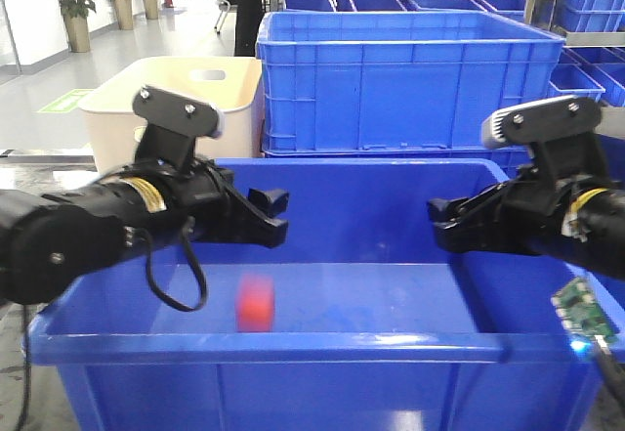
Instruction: Pick red and yellow blocks into blue bin
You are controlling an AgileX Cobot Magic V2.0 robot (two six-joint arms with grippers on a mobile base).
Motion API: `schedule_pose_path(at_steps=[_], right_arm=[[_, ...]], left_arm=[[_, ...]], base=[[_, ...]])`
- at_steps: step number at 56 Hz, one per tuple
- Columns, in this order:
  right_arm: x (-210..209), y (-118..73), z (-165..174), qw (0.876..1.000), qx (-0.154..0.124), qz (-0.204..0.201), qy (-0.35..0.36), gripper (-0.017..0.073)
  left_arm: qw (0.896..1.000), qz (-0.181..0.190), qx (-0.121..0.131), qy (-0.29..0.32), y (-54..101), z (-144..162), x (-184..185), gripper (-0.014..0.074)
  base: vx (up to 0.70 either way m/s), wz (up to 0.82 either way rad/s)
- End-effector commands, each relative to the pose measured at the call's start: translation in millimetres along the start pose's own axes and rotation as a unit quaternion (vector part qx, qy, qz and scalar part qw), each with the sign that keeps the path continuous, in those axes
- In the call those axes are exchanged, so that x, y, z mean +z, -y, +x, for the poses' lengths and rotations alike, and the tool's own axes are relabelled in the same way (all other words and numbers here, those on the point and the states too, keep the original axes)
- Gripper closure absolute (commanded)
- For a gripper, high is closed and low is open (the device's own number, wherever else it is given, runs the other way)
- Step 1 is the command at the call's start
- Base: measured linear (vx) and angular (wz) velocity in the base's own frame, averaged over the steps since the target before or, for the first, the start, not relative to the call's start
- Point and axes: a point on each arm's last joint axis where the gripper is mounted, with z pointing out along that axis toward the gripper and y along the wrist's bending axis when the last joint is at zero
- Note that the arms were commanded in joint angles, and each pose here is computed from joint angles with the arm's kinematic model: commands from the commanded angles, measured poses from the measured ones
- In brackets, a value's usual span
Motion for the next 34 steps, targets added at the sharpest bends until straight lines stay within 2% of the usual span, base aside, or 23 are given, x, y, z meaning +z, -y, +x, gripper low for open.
schedule_pose_path(at_steps=[1,5,9,12,18,21,28,34], right_arm=[[-38,5.2,-32,0.997,-0.001,0.008,0.078,-0.0016],[-56,7.5,-35,0.997,0.001,0.013,0.071,0.0055],[-77,10.1,-35,0.998,0.003,0.020,0.054,0.0180],[-94,12.1,-34,0.999,0.003,0.026,0.042,0.0291],[-130,16.0,-33,0.999,0.003,0.038,0.035,0.0580],[-150,17.6,-33,0.998,0.006,0.042,0.045,0.0575],[-192,19.1,-29,0.995,0.012,0.047,0.087,0.0573],[-216,16.5,-2,0.992,0.012,0.046,0.116,0.0572]], left_arm=[[0.996,-0.010,0.017,0.089,-2.6,-43,-40,0.0020],[0.996,-0.014,0.042,0.079,-3.5,-49,-60,0.0044],[0.996,-0.017,0.054,0.065,-4.6,-54,-81,0.0104],[0.997,-0.019,0.056,0.054,-5.2,-56,-99,0.0197],[0.998,-0.019,0.053,0.037,-5.8,-61,-134,0.0482],[0.998,-0.019,0.053,0.029,-6.0,-61,-149,0.0605],[0.998,-0.017,0.049,0.031,-4.4,-48,-180,0.0602],[0.999,-0.008,0.035,0.033,0.2,-11,-194,0.0601]], base=[[0.00,0.00],[0.00,0.00],[0.00,0.00],[0.00,0.00],[0.00,0.00],[0.00,0.00],[0.00,0.00],[0.00,0.00]])
